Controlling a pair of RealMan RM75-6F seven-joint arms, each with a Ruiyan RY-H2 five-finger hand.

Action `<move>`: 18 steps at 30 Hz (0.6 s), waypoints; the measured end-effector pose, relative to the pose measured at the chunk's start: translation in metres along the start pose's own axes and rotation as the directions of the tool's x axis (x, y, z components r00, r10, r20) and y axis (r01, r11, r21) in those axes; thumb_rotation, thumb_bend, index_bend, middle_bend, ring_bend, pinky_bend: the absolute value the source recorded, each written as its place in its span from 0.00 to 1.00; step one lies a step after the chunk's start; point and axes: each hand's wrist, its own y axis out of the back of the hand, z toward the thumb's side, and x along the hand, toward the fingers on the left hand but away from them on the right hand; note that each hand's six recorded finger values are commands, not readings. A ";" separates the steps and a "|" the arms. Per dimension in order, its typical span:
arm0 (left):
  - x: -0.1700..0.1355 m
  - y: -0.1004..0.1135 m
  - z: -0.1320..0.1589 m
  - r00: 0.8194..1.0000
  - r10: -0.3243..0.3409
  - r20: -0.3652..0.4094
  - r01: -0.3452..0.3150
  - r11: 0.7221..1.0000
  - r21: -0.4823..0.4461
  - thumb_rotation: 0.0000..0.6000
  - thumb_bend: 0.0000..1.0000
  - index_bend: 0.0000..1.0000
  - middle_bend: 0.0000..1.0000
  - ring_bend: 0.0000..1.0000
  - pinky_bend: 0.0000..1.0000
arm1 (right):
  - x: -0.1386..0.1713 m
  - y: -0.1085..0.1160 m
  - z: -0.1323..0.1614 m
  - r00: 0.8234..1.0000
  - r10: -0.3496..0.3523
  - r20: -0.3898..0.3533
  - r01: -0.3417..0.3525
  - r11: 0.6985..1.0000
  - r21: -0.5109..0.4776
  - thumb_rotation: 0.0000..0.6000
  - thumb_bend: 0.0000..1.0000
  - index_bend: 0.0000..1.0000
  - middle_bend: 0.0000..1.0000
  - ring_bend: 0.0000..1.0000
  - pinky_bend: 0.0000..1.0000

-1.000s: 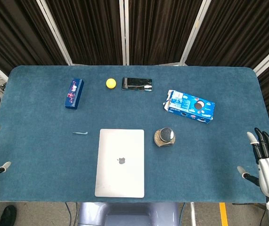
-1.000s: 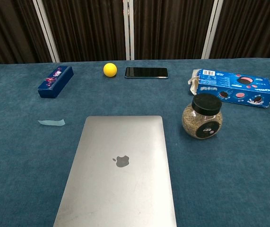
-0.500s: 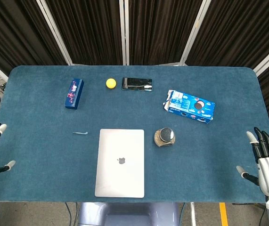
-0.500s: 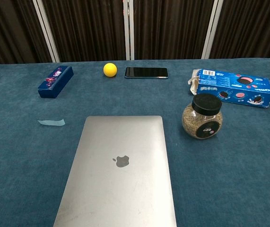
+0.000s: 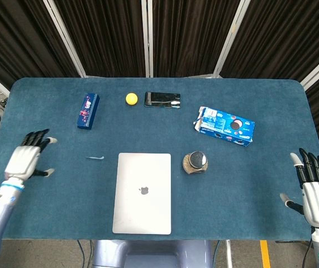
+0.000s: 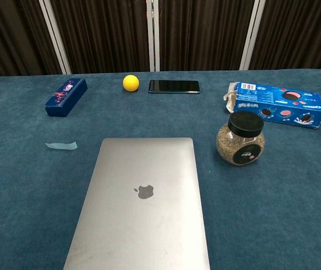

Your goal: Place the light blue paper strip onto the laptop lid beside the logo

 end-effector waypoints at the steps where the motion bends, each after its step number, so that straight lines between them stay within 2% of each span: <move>1: 0.009 -0.003 0.005 1.000 -0.007 0.009 0.007 1.000 0.007 1.00 0.17 0.35 0.00 0.00 0.00 | -0.001 -0.001 -0.001 1.000 0.002 0.003 -0.002 1.000 0.002 1.00 0.00 0.07 0.00 0.00 0.00; 6: 0.047 -0.021 0.030 0.998 -0.044 0.047 0.042 0.998 0.044 1.00 0.21 0.40 0.00 0.00 0.00 | -0.004 -0.003 -0.004 1.000 0.003 0.012 -0.003 1.000 0.016 1.00 0.00 0.07 0.00 0.00 0.00; 9: 0.058 -0.029 0.042 0.996 -0.061 0.063 0.058 0.996 0.061 1.00 0.25 0.41 0.00 0.00 0.00 | -0.004 -0.004 -0.006 1.000 0.003 0.020 -0.003 1.000 0.022 1.00 0.00 0.07 0.00 0.00 0.00; 14: 0.067 -0.042 0.055 0.992 -0.095 0.082 0.089 0.993 0.083 1.00 0.25 0.45 0.00 0.00 0.00 | -0.006 -0.006 -0.011 0.999 0.006 0.036 -0.007 1.000 0.027 1.00 0.00 0.07 0.00 0.00 0.00; 18: 0.069 -0.052 0.060 0.989 -0.118 0.094 0.109 0.989 0.099 1.00 0.30 0.47 0.00 0.00 0.00 | -0.007 -0.007 -0.014 0.999 0.013 0.045 -0.014 1.000 0.028 1.00 0.00 0.07 0.00 0.00 0.00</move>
